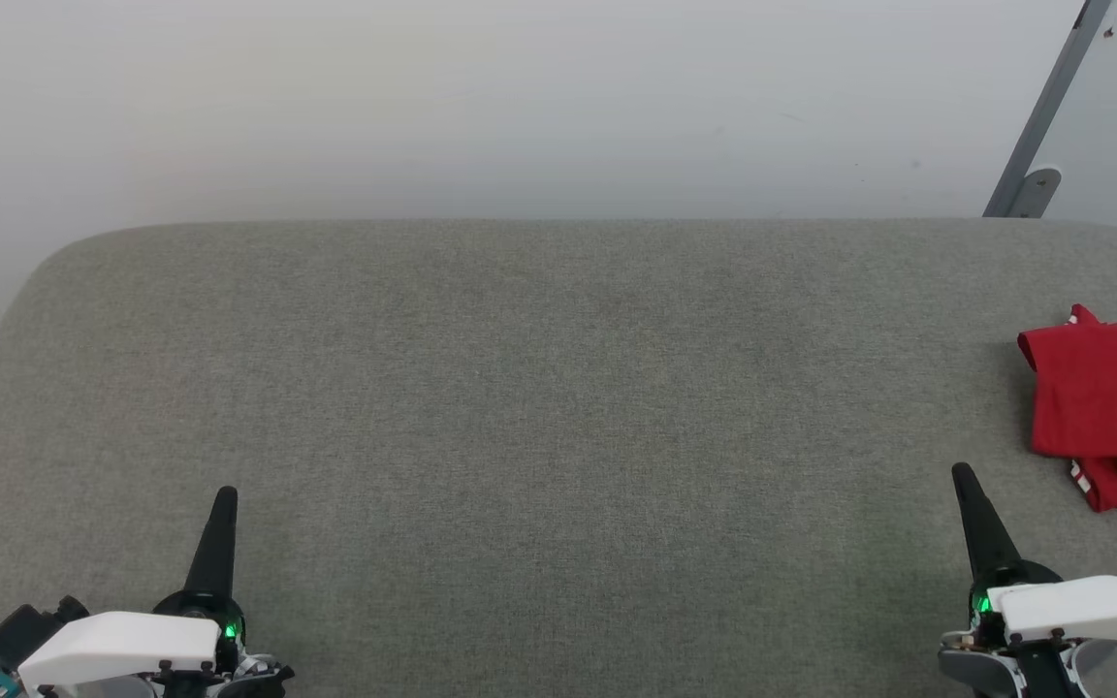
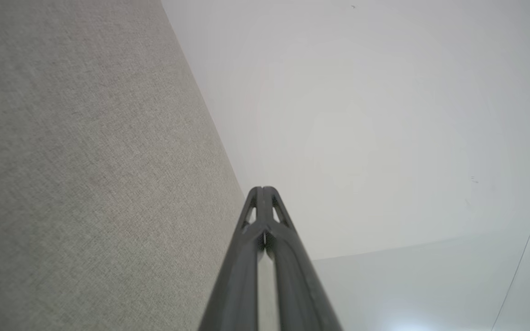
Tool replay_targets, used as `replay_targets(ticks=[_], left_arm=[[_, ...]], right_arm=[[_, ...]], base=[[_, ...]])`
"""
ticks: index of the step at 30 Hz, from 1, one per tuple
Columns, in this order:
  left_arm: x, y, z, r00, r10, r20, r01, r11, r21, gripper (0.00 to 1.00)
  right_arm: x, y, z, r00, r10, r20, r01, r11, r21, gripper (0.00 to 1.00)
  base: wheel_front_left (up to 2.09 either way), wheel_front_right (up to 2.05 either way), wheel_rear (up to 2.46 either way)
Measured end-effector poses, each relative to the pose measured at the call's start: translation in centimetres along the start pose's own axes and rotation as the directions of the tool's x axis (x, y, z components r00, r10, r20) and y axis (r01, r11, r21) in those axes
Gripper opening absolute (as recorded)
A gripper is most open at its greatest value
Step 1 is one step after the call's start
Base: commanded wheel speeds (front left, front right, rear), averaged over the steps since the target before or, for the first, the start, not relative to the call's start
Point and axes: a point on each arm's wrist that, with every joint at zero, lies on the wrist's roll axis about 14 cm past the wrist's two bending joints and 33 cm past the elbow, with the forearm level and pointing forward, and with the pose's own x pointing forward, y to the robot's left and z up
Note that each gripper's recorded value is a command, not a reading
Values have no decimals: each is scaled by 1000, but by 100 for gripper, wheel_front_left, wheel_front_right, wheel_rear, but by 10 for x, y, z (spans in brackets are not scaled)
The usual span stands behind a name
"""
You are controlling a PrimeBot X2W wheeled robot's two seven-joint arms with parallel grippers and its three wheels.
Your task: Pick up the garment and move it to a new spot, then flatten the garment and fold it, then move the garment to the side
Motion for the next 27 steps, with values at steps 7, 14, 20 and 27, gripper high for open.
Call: replay_targets(ticks=[7,14,20,27], left_arm=[[4,-4,-4,1000,-10,-13,9,999,-49,0],[7,-7,-8,1000,-19,-25,16,995,-103,0],[11,-11,-10,999,-32,-32,27,989,-143,0],[14,-14,-13,998,-42,-40,33,980,-197,0]], right_arm=[[3,3,1,1000,11,-1,-11,998,58,0],[5,6,2,1000,21,-1,-21,994,112,0],[6,8,3,1000,28,-2,-28,988,150,0],[8,11,6,999,38,2,-38,978,205,0]], base=[[0,0,0],[0,0,0],[0,0,0],[0,0,0]])
